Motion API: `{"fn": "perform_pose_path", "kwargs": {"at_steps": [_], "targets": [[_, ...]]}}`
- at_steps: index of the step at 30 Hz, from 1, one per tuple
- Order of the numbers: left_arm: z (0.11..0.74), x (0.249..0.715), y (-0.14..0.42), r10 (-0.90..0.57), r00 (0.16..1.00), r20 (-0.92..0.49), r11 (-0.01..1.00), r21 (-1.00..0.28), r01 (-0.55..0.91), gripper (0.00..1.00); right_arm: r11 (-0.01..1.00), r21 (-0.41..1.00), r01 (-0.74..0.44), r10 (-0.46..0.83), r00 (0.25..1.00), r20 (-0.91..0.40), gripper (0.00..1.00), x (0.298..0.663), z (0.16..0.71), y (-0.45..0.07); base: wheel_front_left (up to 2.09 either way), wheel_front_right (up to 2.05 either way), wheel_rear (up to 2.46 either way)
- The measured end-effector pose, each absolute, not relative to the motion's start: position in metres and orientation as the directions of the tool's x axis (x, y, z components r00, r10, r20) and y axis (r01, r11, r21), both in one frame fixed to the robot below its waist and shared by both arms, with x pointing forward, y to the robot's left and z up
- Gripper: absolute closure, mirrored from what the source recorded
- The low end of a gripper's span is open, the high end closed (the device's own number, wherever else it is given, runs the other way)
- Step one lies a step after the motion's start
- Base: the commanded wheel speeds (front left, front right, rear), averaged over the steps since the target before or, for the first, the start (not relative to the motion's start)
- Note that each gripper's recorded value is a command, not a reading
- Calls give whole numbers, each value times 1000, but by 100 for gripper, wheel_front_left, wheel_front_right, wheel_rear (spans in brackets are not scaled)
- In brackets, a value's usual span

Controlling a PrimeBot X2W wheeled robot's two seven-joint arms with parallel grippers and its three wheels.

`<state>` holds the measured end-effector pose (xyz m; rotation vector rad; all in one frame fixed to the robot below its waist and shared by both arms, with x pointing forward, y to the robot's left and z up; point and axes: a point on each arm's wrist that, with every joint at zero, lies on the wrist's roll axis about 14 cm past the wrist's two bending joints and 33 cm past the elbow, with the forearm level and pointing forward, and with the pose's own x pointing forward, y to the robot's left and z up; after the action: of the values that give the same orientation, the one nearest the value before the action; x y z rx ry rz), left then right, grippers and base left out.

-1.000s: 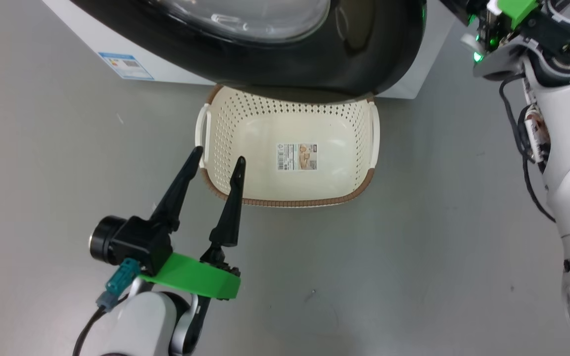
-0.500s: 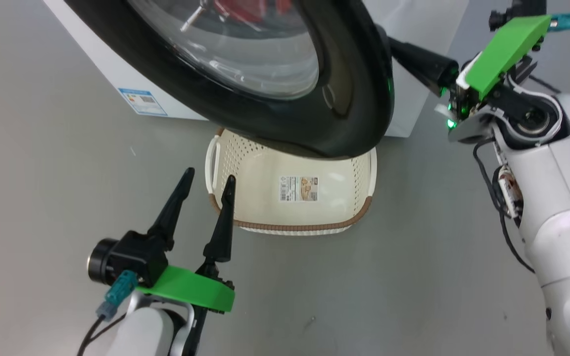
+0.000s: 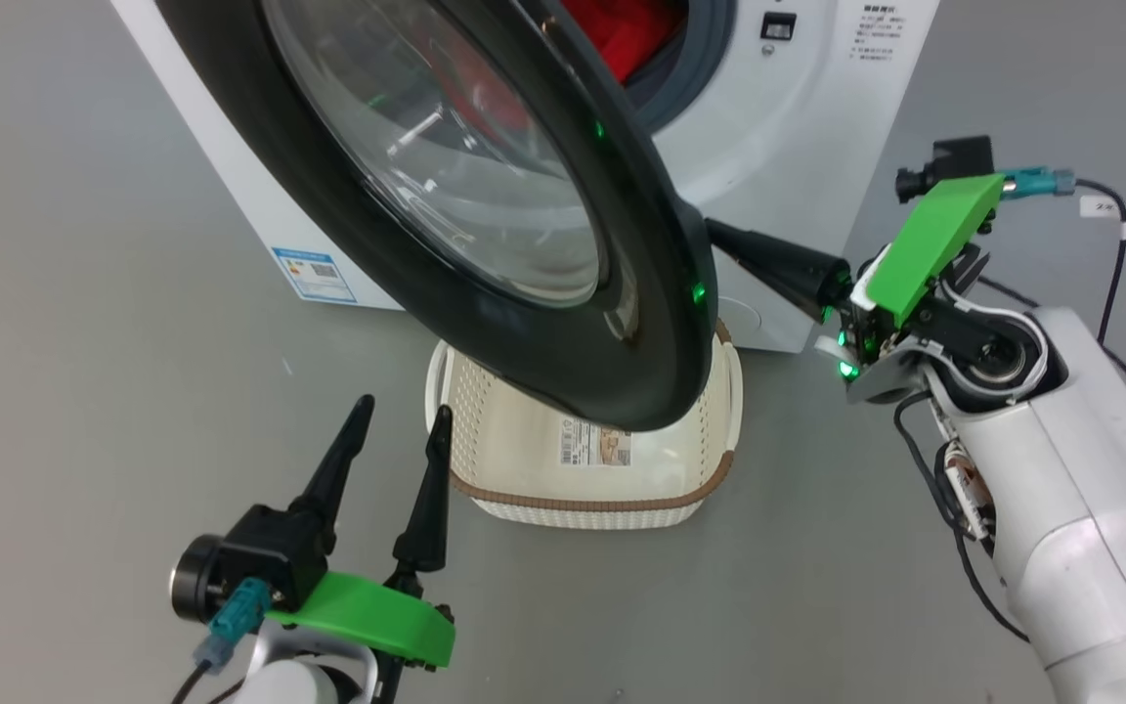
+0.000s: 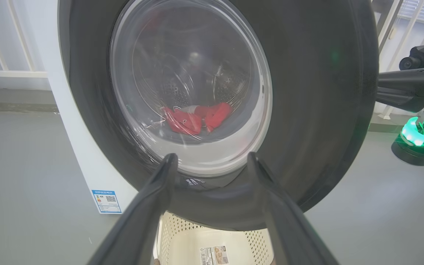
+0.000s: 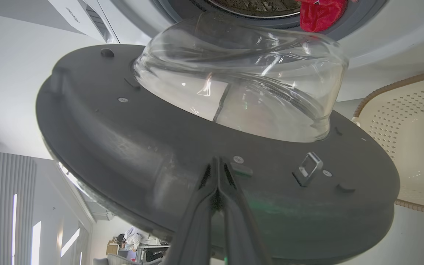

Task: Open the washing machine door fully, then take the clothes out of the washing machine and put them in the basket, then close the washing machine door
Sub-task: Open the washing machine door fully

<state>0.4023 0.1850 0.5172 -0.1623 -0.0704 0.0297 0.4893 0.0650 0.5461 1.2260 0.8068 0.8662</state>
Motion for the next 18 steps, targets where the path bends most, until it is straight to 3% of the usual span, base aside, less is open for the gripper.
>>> {"fn": "perform_pose_path", "kwargs": {"at_steps": [18], "targets": [[538, 359, 223, 155, 982, 111, 977, -162, -136, 0, 66, 991, -118, 952, 304, -28, 100, 426, 547, 110, 0, 0, 0]]}}
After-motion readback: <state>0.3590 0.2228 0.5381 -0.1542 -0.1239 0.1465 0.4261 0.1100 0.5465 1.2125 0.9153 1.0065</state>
